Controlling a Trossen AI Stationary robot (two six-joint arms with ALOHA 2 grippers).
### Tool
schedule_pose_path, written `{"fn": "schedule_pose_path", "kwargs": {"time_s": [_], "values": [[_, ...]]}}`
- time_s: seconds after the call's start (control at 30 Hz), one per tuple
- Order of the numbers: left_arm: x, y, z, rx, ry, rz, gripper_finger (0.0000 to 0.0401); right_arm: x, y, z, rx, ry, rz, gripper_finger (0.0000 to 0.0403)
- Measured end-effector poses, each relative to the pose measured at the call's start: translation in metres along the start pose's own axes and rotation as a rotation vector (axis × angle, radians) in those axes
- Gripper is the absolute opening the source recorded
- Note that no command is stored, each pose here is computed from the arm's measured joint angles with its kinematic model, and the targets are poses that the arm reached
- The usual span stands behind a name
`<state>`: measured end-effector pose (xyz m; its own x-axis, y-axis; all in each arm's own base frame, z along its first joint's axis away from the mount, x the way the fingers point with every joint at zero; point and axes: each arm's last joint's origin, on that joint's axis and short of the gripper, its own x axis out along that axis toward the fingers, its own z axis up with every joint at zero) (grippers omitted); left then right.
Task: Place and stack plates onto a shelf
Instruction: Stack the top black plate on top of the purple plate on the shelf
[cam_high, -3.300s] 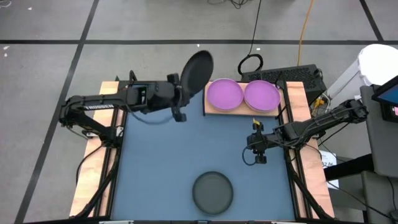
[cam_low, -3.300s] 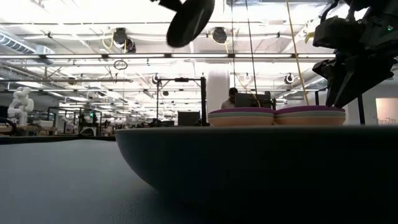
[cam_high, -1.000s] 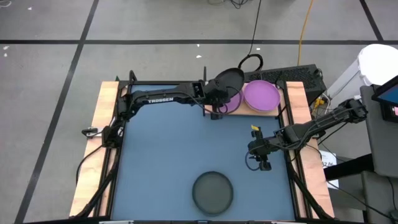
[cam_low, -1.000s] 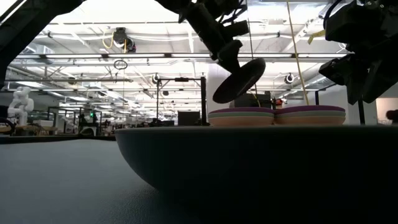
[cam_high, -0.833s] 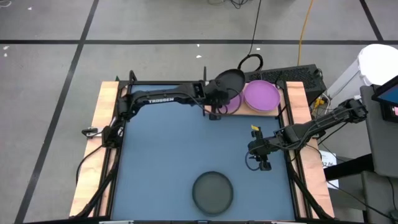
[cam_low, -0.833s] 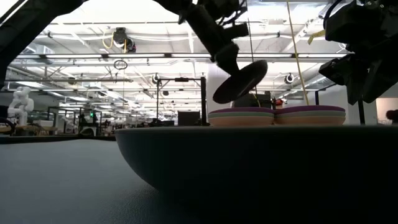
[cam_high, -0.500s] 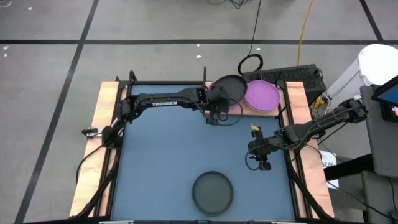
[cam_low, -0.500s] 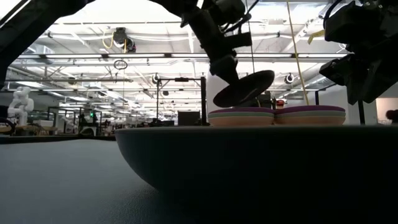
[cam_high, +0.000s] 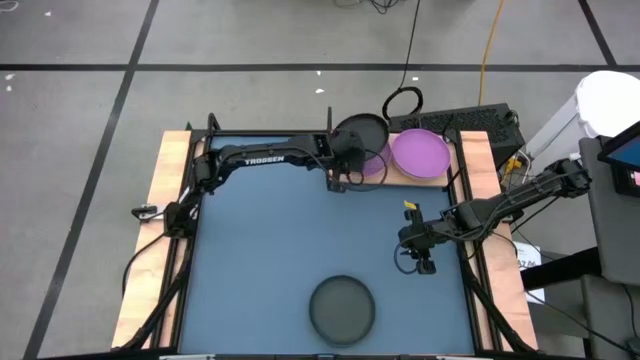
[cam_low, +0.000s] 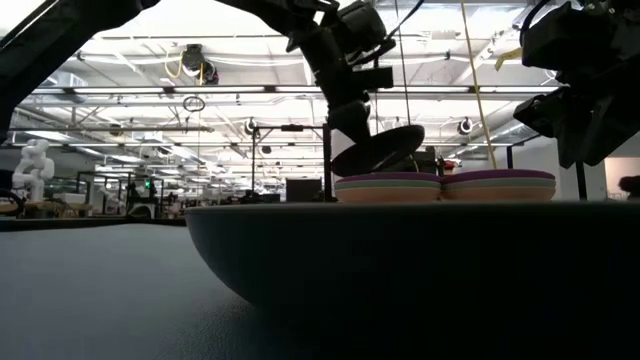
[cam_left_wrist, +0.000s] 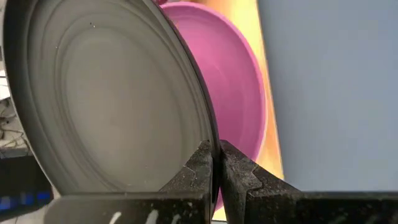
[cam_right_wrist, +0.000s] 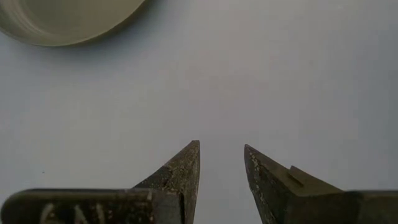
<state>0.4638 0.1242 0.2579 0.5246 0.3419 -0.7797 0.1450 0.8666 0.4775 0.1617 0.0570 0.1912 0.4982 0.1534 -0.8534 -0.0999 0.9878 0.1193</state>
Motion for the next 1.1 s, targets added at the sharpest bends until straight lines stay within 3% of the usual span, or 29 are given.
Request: {"fn": "schedule_pose_path", "kwargs": {"time_s": [0.37,0.9,1.1], "values": [[0.005,-0.008,0.001,0.087,-0.016,-0.068,0.003,0.0,0.0,0.0,-0.003,0.0,-0.001,0.0111],[0.015,-0.01,-0.001,0.1,0.006,-0.062,0.004,0.0,0.0,0.0,-0.003,0.0,-0.002,0.0111],[0.015,-0.01,-0.001,0.084,0.007,-0.057,0.0068,0.0,0.0,0.0,-0.003,0.0,-0.002,0.0111]]}}
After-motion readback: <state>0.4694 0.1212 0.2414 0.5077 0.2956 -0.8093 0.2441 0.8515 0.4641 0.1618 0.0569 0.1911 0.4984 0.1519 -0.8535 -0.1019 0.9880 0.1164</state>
